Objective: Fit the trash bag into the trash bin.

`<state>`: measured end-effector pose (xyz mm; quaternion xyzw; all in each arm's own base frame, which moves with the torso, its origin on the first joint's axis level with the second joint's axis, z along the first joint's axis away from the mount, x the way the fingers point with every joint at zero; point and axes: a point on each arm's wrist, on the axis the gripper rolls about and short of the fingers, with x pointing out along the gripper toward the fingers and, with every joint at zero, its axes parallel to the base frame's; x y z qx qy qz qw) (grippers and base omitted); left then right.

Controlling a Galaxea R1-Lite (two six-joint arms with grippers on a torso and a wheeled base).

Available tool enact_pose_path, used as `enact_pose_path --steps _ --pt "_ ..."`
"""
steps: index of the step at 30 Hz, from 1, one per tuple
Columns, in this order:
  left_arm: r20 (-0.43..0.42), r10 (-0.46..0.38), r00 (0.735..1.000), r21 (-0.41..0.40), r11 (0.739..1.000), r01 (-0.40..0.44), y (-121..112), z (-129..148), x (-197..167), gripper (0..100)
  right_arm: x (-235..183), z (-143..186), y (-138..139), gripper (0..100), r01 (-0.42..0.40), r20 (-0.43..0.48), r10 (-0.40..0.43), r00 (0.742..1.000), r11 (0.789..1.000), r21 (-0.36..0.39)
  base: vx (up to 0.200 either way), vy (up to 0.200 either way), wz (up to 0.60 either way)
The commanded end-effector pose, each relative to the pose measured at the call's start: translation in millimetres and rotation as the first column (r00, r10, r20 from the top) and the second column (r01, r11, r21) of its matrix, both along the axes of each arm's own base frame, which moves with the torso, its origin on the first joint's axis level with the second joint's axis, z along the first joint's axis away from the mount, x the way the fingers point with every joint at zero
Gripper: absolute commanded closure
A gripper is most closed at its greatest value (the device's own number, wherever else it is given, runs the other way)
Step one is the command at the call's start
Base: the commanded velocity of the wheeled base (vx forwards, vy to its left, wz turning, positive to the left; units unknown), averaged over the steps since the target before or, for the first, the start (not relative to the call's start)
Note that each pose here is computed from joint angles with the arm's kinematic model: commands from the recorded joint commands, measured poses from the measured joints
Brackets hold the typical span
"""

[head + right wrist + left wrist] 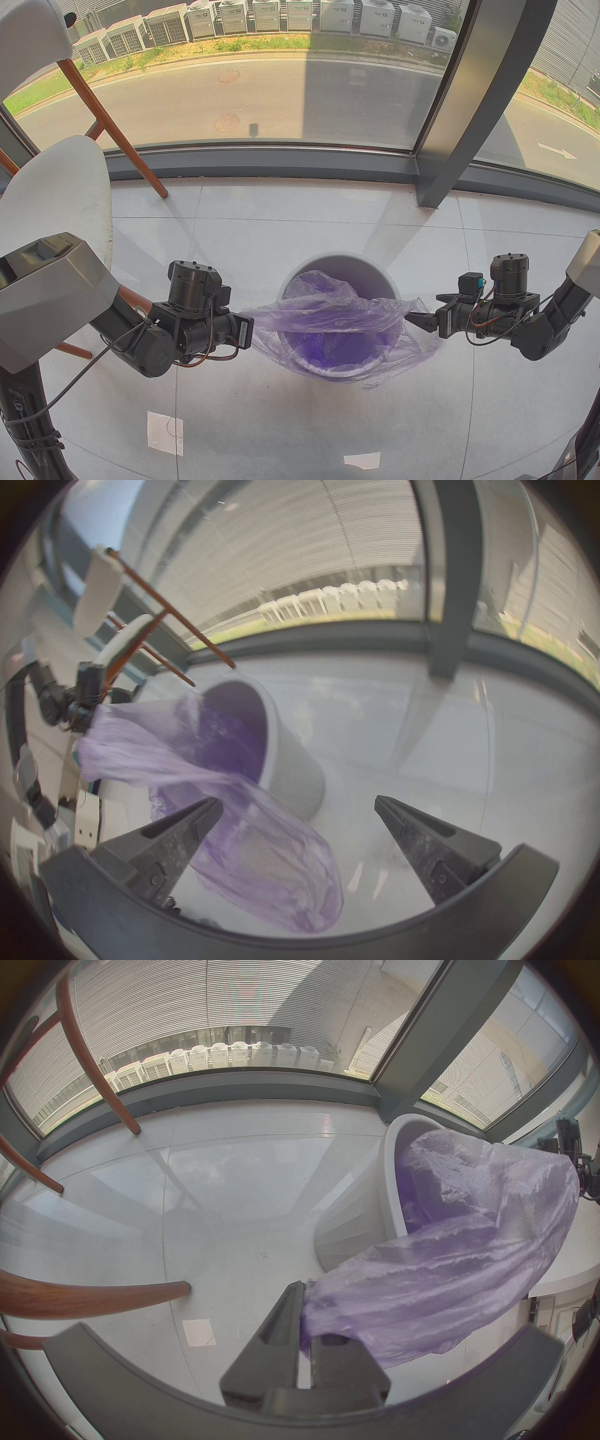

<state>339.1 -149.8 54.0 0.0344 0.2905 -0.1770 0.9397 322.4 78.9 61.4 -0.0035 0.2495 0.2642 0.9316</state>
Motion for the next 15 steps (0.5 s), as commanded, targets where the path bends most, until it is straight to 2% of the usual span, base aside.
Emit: enact_pose_path --steps 1,5,9,15 --pt "0.001 -0.013 1.0 -0.003 1.0 0.013 -4.8 0.2 -2.9 100 -8.6 -4.2 -5.6 0 -0.16 0.12 0.162 0.979 0.987 -0.027 0.0 0.0 0.0" --pt "0.003 -0.01 1.0 -0.016 1.0 0.01 -6.9 2.0 -2.6 100 -11.4 -10.6 -4.5 0 -0.284 0.202 0.288 0.936 0.957 -0.049 0.0 0.0 0.0" --pt "0.009 -0.009 1.0 -0.019 1.0 0.009 -6.8 3.4 -1.3 100 -5.9 -10.4 -0.2 0 -0.32 0.275 0.322 0.906 0.946 -0.055 0.0 0.0 0.0" --pt "0.023 -0.002 1.0 -0.033 0.999 0.003 -8.3 7.3 2.0 100 -2.7 -9.0 8.0 0 -0.355 0.316 0.359 0.878 0.932 -0.07 0.0 0.0 0.0"
